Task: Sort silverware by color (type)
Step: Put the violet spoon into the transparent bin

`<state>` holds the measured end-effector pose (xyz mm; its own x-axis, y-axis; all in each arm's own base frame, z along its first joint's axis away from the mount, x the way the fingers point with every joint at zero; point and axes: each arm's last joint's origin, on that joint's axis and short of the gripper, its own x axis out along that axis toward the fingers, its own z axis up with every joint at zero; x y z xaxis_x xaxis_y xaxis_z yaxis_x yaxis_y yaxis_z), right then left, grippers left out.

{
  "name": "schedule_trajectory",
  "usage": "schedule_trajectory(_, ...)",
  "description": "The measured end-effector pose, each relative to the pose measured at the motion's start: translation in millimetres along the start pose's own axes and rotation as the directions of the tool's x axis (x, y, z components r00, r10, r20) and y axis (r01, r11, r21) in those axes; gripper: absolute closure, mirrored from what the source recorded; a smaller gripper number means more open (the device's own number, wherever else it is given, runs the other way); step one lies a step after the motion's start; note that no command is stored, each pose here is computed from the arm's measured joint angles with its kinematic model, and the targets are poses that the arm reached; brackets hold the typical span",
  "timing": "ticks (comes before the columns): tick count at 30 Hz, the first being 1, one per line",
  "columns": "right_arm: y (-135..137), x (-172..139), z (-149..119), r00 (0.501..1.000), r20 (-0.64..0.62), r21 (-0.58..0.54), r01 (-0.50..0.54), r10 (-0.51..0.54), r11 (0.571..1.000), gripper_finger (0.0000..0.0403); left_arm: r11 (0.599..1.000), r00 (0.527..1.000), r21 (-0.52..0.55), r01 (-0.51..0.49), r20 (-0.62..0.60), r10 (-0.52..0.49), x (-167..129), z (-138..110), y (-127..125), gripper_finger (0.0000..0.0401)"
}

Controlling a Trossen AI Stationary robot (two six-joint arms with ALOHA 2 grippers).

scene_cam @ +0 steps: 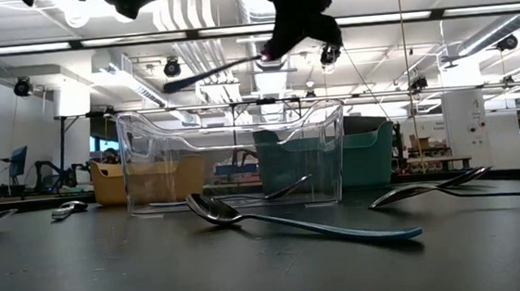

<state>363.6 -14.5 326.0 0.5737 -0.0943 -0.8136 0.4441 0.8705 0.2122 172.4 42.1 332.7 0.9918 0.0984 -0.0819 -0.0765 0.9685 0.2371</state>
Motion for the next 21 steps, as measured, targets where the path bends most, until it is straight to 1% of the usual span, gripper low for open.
schedule_trajectory(3, 2.1, -2.6, 5.9, 0.996, -0.067, 0.069, -0.051, 0.055, 0.996, 0.0394, 0.998, 0.997, 0.007, -0.069, 0.018, 0.068, -5.0, -0.5, 0.9, 0.0251)
schedule_trajectory(5, 1.3, -3.5, 9.6, 0.992, -0.107, 0.129, -0.058, 0.072, 0.99, 0.0394, 0.995, 0.995, 0.017, -0.101, 0.026, 0.101, -7.4, -2.2, 0.9, 0.0251)
schedule_trajectory(11, -4.8, 7.7, 12.8, 0.968, -0.235, 0.272, -0.02, 0.086, 0.962, 0.0394, 0.994, 0.994, 0.032, -0.106, 0.04, 0.104, -9.0, -6.1, -0.3, 0.0251)
schedule_trajectory(15, -7.3, 24.2, 12.9, 0.953, -0.285, 0.323, -0.002, 0.099, 0.947, 0.0394, 0.992, 0.992, 0.036, -0.118, 0.044, 0.117, -9.5, -5.5, 0.1, 0.0251)
schedule_trajectory(21, -11.1, 47.0, 12.0, 0.94, -0.331, 0.347, 0.032, 0.09, 0.937, 0.0394, 0.991, 0.992, 0.053, -0.12, 0.043, 0.117, -9.7, -5.5, 0.1, 0.0251)
